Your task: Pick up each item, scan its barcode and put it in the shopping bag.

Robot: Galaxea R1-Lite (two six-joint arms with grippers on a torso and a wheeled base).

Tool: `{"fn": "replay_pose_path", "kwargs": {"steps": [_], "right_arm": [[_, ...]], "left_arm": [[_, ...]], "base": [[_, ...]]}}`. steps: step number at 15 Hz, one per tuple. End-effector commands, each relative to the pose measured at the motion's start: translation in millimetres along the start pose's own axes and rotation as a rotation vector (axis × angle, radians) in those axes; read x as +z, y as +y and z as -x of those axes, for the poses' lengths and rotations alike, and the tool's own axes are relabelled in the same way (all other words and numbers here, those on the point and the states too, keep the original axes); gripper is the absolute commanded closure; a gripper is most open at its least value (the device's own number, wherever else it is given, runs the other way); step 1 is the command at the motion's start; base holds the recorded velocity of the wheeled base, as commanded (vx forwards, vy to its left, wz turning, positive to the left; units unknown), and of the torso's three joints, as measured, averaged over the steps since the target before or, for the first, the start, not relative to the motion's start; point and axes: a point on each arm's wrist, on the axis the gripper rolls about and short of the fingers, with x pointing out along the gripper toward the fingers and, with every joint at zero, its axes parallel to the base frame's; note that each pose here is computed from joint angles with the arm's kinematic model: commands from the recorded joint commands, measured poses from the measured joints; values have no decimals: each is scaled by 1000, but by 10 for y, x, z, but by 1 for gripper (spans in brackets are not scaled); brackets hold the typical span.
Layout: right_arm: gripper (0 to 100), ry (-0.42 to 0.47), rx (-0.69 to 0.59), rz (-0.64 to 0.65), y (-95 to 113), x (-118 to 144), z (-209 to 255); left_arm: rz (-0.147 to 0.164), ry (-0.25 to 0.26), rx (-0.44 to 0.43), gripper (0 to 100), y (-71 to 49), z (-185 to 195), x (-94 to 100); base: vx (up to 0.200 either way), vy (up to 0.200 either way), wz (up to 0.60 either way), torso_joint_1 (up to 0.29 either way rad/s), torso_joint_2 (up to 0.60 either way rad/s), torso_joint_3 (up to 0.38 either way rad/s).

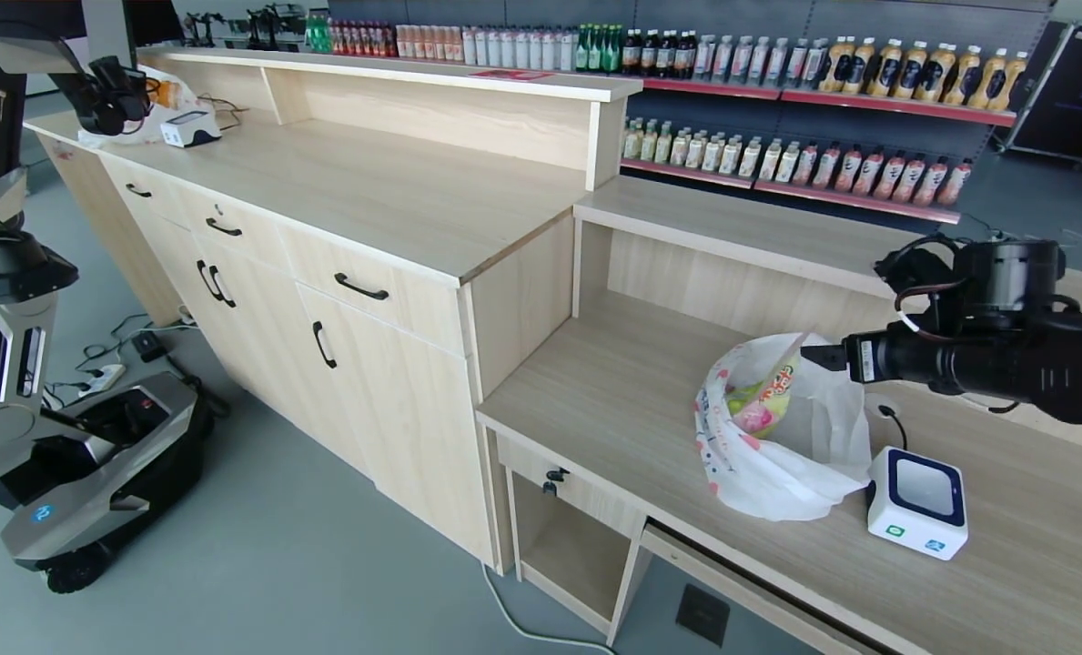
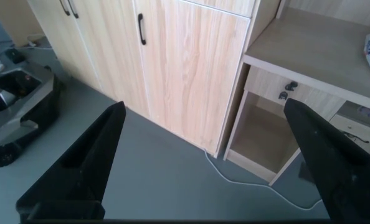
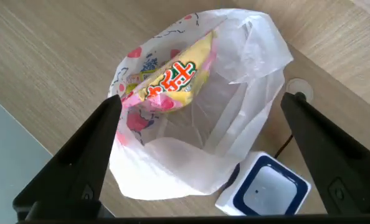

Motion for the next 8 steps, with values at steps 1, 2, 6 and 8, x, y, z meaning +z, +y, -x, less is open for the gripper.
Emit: {"fn": "replay_pose_path", "kwargs": {"steps": [1, 2, 6, 8], "right_arm": [[0, -51, -98, 114, -86, -81, 1205], [0, -2, -149, 155, -192, -193, 1493], [0, 190, -303, 56, -524, -433, 1866], [0, 247, -407, 18, -640, -486, 1858]], "left_arm": [[0, 0, 0, 0, 0, 0, 0], [0, 0, 0, 0, 0, 0, 0], [0, 0, 0, 0, 0, 0, 0], [0, 0, 0, 0, 0, 0, 0]], "base": [[0, 0, -600, -2, -2, -2], [0, 0, -600, -2, -2, 12], [0, 0, -600, -1, -1, 6], [0, 0, -600, 10, 7, 0]]}}
